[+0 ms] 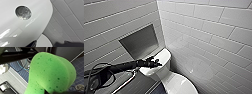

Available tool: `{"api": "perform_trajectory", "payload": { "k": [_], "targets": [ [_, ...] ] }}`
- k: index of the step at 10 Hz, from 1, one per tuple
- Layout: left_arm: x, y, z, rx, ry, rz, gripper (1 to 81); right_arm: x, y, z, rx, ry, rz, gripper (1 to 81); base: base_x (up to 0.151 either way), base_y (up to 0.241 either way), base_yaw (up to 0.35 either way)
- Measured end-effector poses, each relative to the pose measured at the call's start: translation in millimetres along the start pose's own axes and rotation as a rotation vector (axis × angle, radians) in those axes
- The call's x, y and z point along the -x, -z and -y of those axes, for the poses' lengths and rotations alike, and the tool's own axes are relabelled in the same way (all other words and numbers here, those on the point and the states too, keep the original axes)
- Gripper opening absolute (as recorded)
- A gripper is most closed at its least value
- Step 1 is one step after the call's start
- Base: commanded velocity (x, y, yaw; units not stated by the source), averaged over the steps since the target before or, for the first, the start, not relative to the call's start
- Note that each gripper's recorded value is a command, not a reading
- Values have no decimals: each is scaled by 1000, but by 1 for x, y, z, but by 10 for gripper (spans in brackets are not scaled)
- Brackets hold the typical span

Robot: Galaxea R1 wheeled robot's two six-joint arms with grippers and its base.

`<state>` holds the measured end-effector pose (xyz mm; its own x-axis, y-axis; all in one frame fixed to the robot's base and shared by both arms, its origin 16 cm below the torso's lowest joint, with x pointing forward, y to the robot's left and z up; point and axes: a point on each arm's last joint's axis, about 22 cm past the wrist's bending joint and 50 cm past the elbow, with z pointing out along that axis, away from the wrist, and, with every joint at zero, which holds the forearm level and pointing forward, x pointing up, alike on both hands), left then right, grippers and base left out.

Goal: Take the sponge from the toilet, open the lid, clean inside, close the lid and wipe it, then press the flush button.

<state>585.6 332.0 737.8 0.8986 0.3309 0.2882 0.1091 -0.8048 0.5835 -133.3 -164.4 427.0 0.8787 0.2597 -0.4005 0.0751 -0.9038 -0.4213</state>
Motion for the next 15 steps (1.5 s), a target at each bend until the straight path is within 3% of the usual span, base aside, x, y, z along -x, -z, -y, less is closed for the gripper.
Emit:
{"api": "perform_trajectory", "payload": {
  "k": [2,6,7,9,10,15],
  "targets": [
    [-28,-11,-19,-1,-24,-8,811,-4,-1,5,-11,2,-2,10,0,0,0],
    [-82,3,-17,-63,-40,-44,811,-3,-1,6,-14,3,1,10,0,0,0],
    [-79,3,-12,-71,-19,-39,10,-3,-2,7,-14,3,0,10,0,0,0],
    [-82,6,-2,-89,-17,-44,10,-3,-1,7,-14,3,0,10,0,0,0],
    [-82,6,-1,-92,-25,-44,811,-3,-2,7,-14,3,0,10,0,0,0],
    [-95,7,18,-135,14,-74,811,-3,-2,7,-14,3,1,10,0,0,0]
  ]
}}
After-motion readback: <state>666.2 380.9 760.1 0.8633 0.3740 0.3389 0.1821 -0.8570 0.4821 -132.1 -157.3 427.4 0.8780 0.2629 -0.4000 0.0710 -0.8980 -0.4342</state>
